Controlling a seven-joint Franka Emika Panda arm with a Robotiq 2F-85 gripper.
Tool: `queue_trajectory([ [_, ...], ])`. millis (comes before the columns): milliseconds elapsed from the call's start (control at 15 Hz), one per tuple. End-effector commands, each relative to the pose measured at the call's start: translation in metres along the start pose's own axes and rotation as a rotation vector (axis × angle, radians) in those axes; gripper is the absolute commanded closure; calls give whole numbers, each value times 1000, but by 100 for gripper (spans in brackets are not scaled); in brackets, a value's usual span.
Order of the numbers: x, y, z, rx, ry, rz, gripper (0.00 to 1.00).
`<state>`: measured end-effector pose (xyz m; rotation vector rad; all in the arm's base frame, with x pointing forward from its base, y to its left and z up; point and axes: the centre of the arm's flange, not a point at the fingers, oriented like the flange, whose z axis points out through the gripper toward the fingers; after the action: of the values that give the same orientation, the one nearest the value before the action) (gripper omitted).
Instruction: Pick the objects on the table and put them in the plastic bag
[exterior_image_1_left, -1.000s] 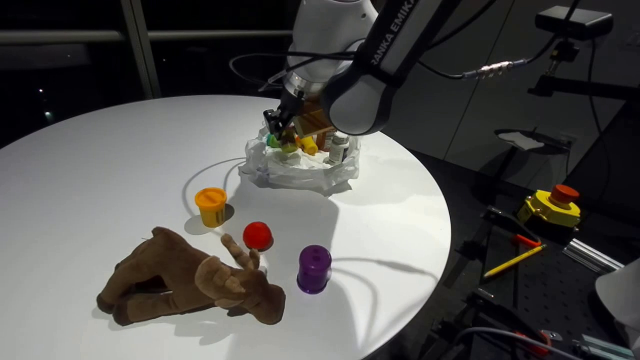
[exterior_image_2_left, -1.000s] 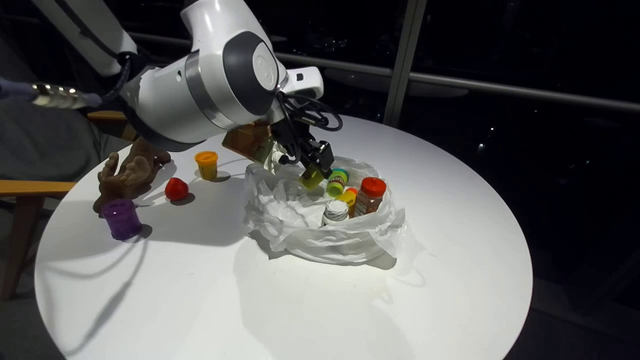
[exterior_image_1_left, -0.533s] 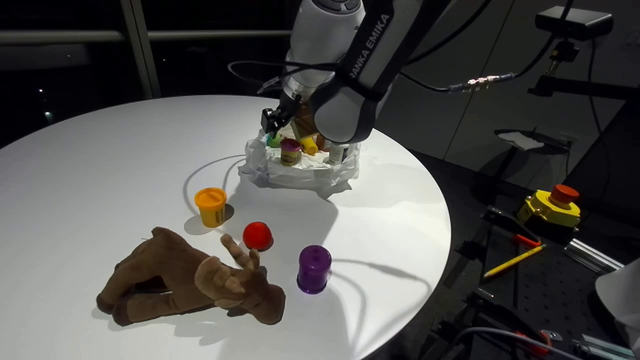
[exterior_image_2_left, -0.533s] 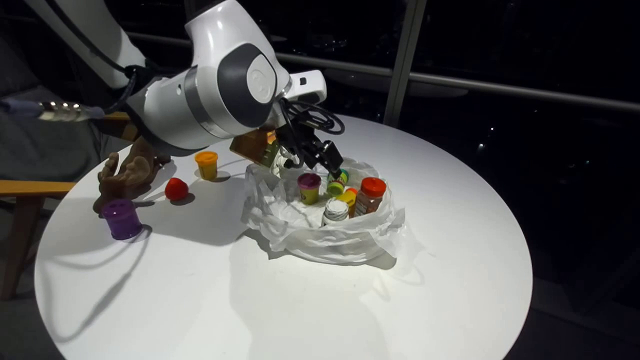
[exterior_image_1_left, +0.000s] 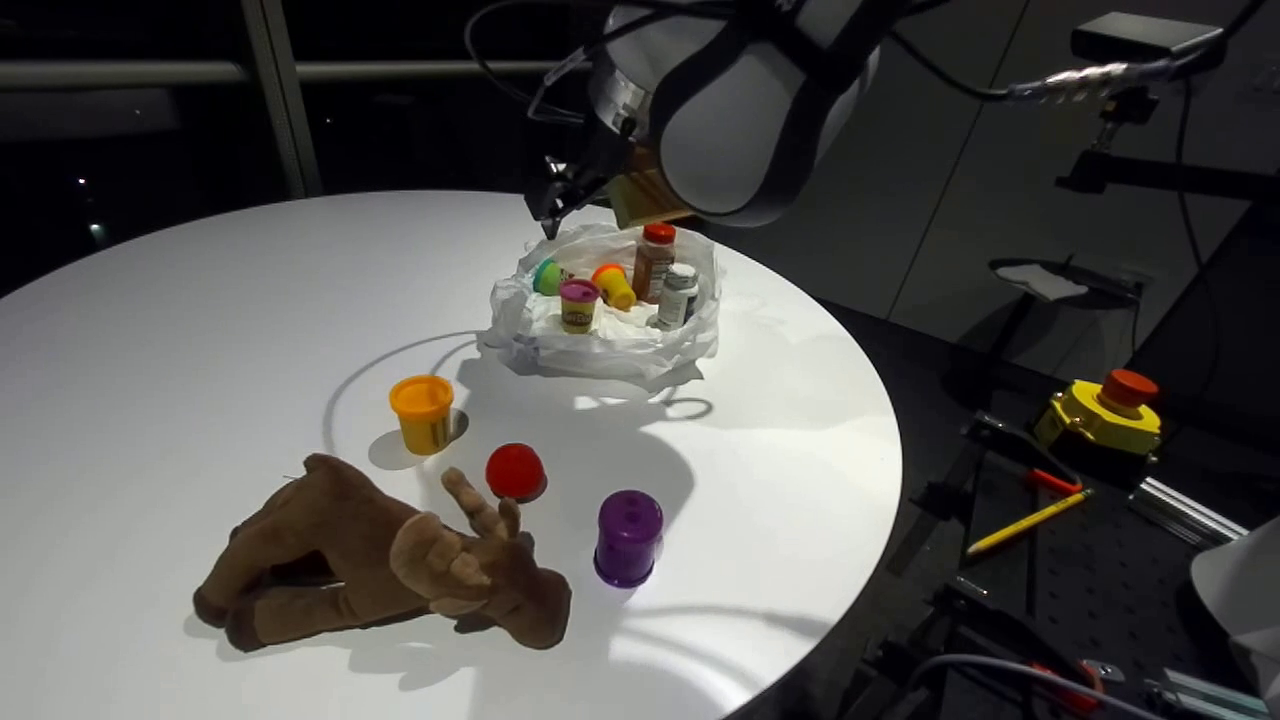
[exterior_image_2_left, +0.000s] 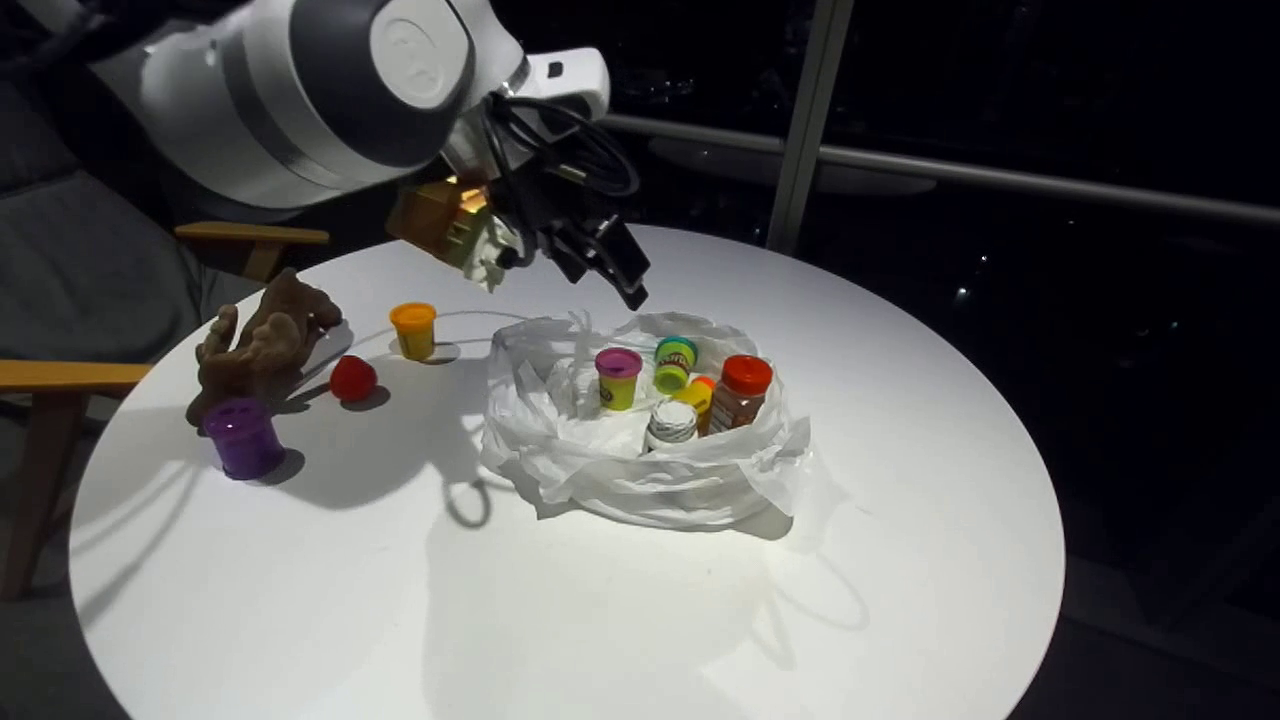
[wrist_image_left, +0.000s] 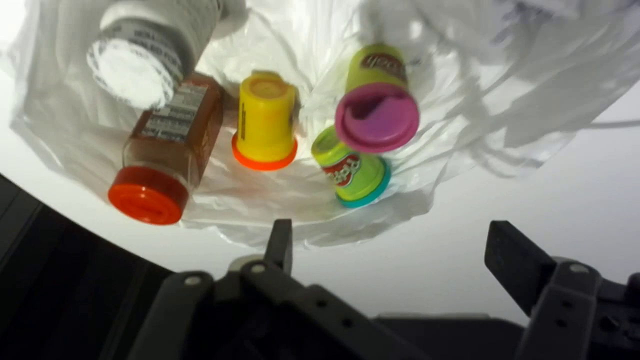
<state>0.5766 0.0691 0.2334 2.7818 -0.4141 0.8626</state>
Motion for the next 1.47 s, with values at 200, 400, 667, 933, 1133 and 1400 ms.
queue_trajectory([
  [200,-63,-34,-124,146,-320,-49,0],
  [400,-88,-59,-139,168,-469,-119,0],
  [667,-111,-82,-142,196,-618,-166,0],
  [933,-137,-98,-138,213,-678,-213,0],
  [1133,-153,-103,-132,225,-683,-242,0],
  [1400,-166,-102,-114,221,-681,-264,0],
])
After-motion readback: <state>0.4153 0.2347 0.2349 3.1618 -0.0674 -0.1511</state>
